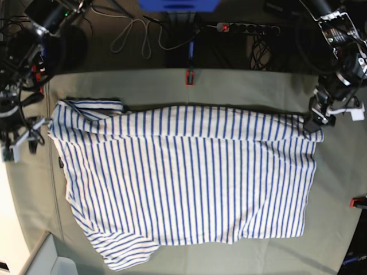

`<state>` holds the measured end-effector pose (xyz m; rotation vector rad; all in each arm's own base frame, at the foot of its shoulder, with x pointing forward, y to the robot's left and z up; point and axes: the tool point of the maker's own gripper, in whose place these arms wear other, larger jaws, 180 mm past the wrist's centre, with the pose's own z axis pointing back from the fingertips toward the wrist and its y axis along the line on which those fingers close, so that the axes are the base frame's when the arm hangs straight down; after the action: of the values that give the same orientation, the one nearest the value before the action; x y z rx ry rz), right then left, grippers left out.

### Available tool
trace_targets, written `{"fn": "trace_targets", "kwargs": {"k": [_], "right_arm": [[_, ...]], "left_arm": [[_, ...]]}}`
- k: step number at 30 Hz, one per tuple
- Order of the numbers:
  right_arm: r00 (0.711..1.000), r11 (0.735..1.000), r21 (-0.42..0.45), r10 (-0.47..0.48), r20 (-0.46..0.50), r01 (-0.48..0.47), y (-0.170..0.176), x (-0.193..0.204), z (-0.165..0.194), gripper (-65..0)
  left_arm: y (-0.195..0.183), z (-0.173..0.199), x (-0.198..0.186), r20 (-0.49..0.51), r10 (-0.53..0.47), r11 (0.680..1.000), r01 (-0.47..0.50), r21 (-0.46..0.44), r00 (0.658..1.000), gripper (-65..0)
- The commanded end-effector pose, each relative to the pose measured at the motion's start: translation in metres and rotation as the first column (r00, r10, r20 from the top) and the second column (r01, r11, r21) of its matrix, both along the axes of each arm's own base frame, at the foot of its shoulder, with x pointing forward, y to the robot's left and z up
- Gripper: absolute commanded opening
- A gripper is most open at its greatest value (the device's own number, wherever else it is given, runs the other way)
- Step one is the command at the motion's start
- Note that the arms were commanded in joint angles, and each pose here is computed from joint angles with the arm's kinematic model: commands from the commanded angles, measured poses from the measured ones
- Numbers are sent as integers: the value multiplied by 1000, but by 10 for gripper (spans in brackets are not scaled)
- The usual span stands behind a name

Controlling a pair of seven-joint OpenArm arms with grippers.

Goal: Layout the t-shirt on the table in an organized manner, then fold the t-shirt properly
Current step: 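Lower the shirt edge and regrasp it with both grippers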

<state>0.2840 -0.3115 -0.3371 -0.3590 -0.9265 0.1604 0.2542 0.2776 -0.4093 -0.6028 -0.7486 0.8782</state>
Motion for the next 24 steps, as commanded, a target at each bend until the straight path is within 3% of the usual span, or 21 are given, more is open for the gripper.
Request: {"fn": "trace_targets", "kwargs": {"k": [1,10,16,24], "right_arm": [[999,1000,-5,4,43,-4,2,4,11,-295],[999,999,35,-6,-52,8,9,-26,-23,-295],[994,997,74,-10,-108,18,12,-36,-46,-294],[989,994,111,-8,-150,25,25,-54,-63,-293]], "left_arm": [[10,19,15,61,-2,1000,0,26,998,-193],[14,46,49,143,4,1000,-8,30,990,-193],[22,42,47,105,-3,995,-7,98,994,-188],[76,50,20,120,158,977,-173,122,980,-188]]}}
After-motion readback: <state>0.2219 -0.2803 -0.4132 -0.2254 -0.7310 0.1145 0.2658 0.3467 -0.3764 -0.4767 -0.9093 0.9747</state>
